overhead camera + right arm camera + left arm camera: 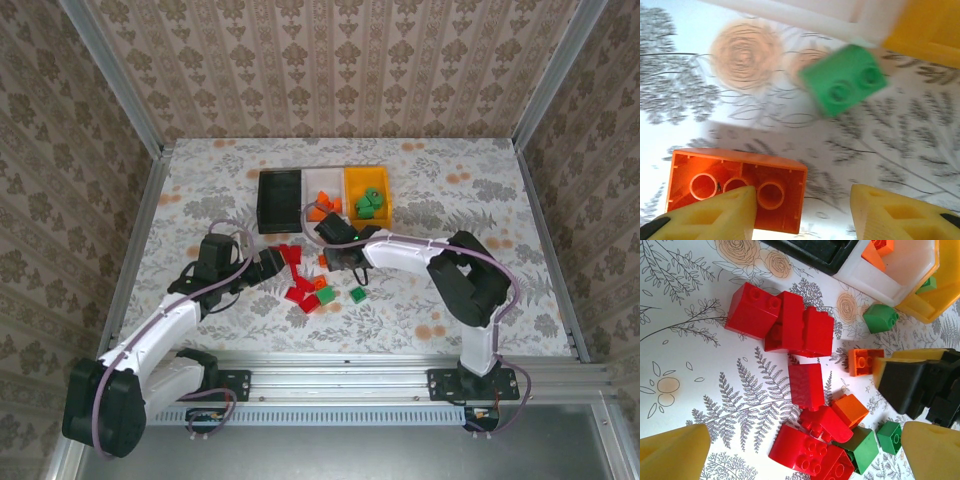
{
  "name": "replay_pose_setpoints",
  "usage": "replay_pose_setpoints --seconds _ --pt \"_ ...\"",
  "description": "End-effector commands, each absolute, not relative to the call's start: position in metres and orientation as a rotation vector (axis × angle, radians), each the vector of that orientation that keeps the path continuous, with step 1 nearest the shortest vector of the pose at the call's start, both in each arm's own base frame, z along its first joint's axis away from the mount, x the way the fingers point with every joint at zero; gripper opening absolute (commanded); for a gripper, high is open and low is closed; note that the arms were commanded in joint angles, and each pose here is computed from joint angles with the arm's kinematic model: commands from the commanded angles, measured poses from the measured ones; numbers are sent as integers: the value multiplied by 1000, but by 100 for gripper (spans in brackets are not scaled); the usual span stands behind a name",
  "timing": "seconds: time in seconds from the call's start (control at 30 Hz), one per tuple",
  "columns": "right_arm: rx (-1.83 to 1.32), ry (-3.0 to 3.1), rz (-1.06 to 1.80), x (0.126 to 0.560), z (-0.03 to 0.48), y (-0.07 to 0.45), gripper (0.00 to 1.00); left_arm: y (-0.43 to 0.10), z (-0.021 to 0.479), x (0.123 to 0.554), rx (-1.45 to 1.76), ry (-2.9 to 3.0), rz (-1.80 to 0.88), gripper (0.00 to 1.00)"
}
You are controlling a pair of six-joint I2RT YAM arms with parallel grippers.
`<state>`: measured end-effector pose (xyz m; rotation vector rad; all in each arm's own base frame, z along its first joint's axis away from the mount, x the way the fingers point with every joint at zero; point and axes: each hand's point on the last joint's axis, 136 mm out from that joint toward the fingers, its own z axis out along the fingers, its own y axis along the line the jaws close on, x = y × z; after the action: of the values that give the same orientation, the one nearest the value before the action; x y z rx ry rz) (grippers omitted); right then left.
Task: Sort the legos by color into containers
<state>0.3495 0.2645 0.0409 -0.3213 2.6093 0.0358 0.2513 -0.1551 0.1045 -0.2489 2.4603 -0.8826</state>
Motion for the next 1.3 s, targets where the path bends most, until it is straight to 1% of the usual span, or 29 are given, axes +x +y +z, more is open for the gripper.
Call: replay_pose_setpoints --seconds 0.0,0.07,0.13,0.2,0.3,0.43,0.5,0.57,0.63,0.73,0.93,1.0,1.1,1.27 --pt "-341 2568 67 347 64 264 54 -156 101 252 -252 2462 -879 100" --pt "-357 2557 159 343 72 279 57 -157 101 253 -251 2462 -884 100" --pt "-334 2557 189 342 75 283 60 -157 101 254 -251 2460 -887 100" --pt "-303 2552 191 346 75 282 63 -157 101 253 -251 2459 -889 100" --pt "-290 2575 171 349 65 280 64 -156 97 252 -252 2468 -880 100" --pt "-266 2613 108 352 52 277 69 -153 89 254 -248 2497 -823 100" --pt "-247 2609 62 354 49 271 74 -154 89 256 -229 2516 -789 99" --pt "-247 2608 62 354 46 271 84 -157 91 258 -210 2513 -788 99" --pt "-267 2632 83 353 38 275 84 -160 92 259 -206 2507 -794 99" --pt "-260 2647 50 353 28 273 81 -160 90 261 -206 2508 -790 99" --pt "-253 2642 31 358 21 269 69 -161 87 260 -202 2523 -786 99" --pt "-255 2619 34 359 28 268 62 -160 87 260 -202 2524 -780 99" --pt "-271 2580 38 360 43 269 57 -158 88 259 -202 2522 -772 99" --pt "-303 2481 70 364 87 278 56 -158 87 259 -206 2522 -765 99"
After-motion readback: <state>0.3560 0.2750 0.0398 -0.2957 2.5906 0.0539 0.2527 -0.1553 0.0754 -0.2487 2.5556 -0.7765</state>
